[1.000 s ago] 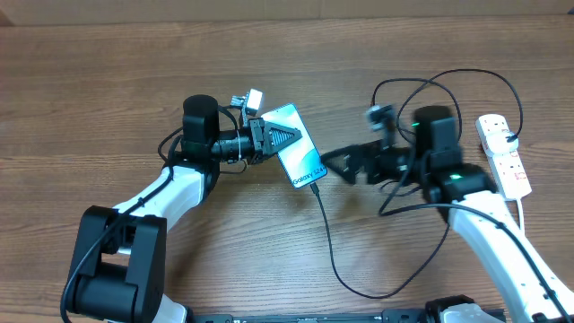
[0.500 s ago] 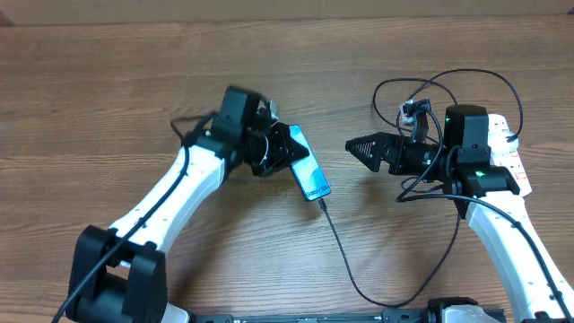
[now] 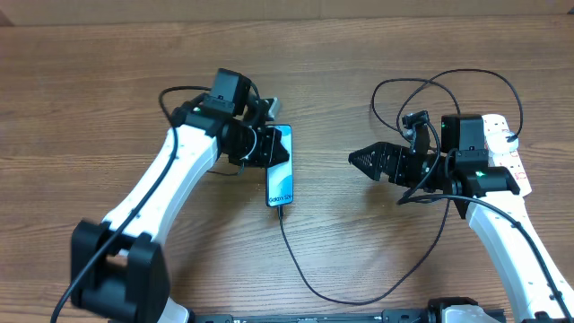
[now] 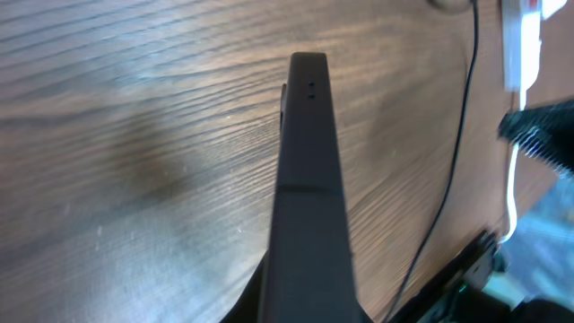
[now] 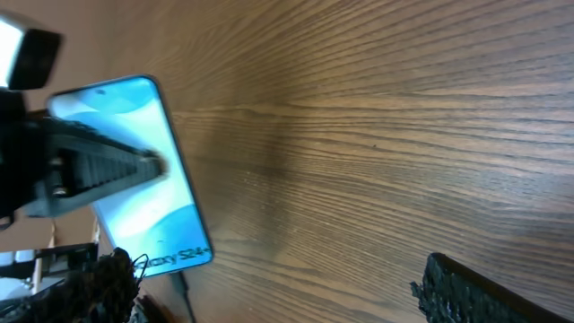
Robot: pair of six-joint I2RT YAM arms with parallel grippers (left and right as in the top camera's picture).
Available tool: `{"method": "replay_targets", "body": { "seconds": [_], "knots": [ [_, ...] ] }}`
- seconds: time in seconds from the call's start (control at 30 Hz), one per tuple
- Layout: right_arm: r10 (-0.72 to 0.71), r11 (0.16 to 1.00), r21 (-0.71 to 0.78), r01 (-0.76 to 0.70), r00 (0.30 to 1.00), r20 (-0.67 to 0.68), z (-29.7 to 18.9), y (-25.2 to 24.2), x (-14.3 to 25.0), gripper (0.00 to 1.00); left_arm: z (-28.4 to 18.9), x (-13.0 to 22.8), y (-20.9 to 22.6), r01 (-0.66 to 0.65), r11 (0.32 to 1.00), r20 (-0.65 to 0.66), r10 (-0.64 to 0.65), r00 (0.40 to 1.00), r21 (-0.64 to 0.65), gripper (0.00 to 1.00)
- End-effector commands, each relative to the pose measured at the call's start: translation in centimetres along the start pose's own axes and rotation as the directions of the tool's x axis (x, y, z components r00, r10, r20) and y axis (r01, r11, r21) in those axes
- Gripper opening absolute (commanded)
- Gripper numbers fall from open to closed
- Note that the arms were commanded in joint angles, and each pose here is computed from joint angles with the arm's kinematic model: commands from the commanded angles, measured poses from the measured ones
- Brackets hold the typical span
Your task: Plug charger to phone and switch on socket
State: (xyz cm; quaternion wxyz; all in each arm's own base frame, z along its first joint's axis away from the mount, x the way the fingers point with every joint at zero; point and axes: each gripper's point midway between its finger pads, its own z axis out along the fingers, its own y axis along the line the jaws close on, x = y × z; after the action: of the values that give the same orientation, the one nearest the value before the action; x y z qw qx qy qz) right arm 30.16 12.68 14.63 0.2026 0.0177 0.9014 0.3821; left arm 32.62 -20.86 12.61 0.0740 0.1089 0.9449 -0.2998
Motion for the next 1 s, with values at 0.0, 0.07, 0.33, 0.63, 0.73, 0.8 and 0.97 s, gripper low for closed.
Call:
{"method": "replay_targets", "body": {
  "seconds": [0.0, 0.07, 0.33, 0.63, 0.73, 0.8, 0.97],
  "knots": [
    [-0.041, 0.999, 0.015, 0.041, 0.999, 0.029, -0.7, 0.4, -0.8, 1.0, 1.9, 0.0, -0.6, -0.157, 0.982, -0.043, 0.162, 0.986, 0.105, 0.04],
    [-0.037, 0.999, 0.02, 0.036, 0.999, 0.026, -0.7, 0.2, -0.7, 1.0, 3.4, 0.2, 0.3, -0.137, 0.985, -0.077, 0.146, 0.986, 0.107, 0.04],
    [-0.009, 0.993, 0.115, 0.007, 1.0, 0.019, -0.7, -1.5, -0.2, 1.0, 8.5, 1.5, 2.7, -0.009, 0.987, -0.192, 0.04, 0.981, 0.159, 0.04],
    [0.009, 0.991, 0.137, -0.009, 1.0, 0.004, -0.8, -2.0, 0.3, 1.0, 10.2, 2.0, 4.6, 0.09, 0.992, -0.233, -0.067, 0.97, 0.089, 0.04],
    [0.008, 0.989, 0.147, -0.009, 1.0, 0.007, -0.8, -2.1, 0.2, 1.0, 10.3, 2.0, 6.2, 0.155, 0.988, -0.221, -0.157, 0.962, -0.024, 0.04],
    [0.008, 0.988, 0.156, -0.009, 1.0, 0.01, -0.8, -2.3, 0.2, 1.0, 10.3, 2.0, 6.8, 0.186, 0.98, -0.213, -0.196, 0.957, -0.068, 0.04],
    [0.006, 0.985, 0.173, -0.009, 1.0, 0.016, -0.9, -2.6, 0.0, 1.0, 10.3, 2.0, 7.3, 0.225, 0.969, -0.204, -0.241, 0.949, -0.1, 0.04]
  ]
}}
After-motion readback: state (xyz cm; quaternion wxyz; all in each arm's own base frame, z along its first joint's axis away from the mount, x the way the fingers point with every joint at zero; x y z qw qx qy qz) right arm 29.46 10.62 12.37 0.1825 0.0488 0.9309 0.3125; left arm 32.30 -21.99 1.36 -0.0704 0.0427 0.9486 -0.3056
